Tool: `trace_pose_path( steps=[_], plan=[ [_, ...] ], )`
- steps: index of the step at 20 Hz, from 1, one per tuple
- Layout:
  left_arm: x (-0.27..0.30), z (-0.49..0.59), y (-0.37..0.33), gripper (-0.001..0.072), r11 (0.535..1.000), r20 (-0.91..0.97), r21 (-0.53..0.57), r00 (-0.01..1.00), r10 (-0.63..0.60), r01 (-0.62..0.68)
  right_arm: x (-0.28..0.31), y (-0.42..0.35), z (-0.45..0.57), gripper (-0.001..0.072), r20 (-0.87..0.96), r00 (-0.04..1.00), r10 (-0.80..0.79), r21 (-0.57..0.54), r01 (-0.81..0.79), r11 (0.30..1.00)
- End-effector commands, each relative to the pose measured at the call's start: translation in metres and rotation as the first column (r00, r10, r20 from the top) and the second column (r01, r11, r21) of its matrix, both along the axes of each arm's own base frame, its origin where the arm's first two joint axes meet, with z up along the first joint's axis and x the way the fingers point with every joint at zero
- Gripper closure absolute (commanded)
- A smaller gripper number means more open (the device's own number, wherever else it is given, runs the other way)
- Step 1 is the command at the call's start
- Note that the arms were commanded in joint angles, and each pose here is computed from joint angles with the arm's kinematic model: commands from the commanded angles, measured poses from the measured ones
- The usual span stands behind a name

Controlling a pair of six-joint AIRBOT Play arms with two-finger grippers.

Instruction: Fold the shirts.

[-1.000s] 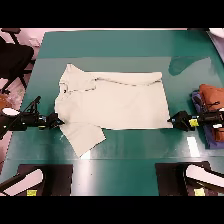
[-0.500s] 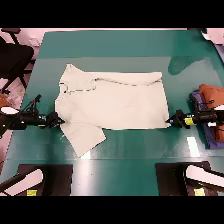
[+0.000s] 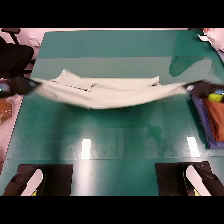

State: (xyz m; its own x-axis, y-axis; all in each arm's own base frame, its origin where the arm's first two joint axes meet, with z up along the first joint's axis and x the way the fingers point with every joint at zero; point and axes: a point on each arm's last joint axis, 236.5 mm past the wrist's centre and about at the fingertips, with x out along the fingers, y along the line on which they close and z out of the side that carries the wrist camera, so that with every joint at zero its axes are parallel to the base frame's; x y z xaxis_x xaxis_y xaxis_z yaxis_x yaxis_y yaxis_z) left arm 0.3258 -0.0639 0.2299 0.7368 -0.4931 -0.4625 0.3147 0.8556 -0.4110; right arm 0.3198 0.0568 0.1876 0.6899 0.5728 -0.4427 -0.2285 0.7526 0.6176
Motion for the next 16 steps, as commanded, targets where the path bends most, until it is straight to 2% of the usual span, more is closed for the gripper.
trace_pose_path(
  steps=[1, 6, 10, 12, 16],
  plan=[
    [-0.049, 0.136, -0.008, 0.0684, 0.988, 0.369, 0.136, 0.929, 0.021, -0.076, -0.031, -0.002, 0.131, 0.0697, 0.368, 0.926, -0.083, -0.121, 0.137, 0.983],
    [-0.137, 0.290, -0.018, 0.0683, 0.940, 0.746, 0.216, 0.666, 0.016, -0.264, -0.099, 0.010, 0.256, 0.0696, 0.702, 0.705, -0.098, -0.237, 0.361, 0.902],
    [-0.196, 0.350, -0.031, 0.0683, 0.910, 0.871, 0.228, 0.490, -0.031, -0.347, -0.136, 0.033, 0.309, 0.0696, 0.824, 0.566, -0.010, -0.294, 0.443, 0.847],
    [-0.200, 0.353, -0.034, 0.0683, 0.912, 0.876, 0.225, 0.481, -0.035, -0.344, -0.132, 0.031, 0.314, 0.0696, 0.821, 0.571, 0.000, -0.304, 0.437, 0.847],
    [-0.157, 0.310, -0.024, 0.0683, 0.924, 0.788, 0.249, 0.615, -0.019, -0.291, -0.092, 0.006, 0.281, 0.0696, 0.734, 0.678, -0.039, -0.298, 0.374, 0.878]
  ],
)
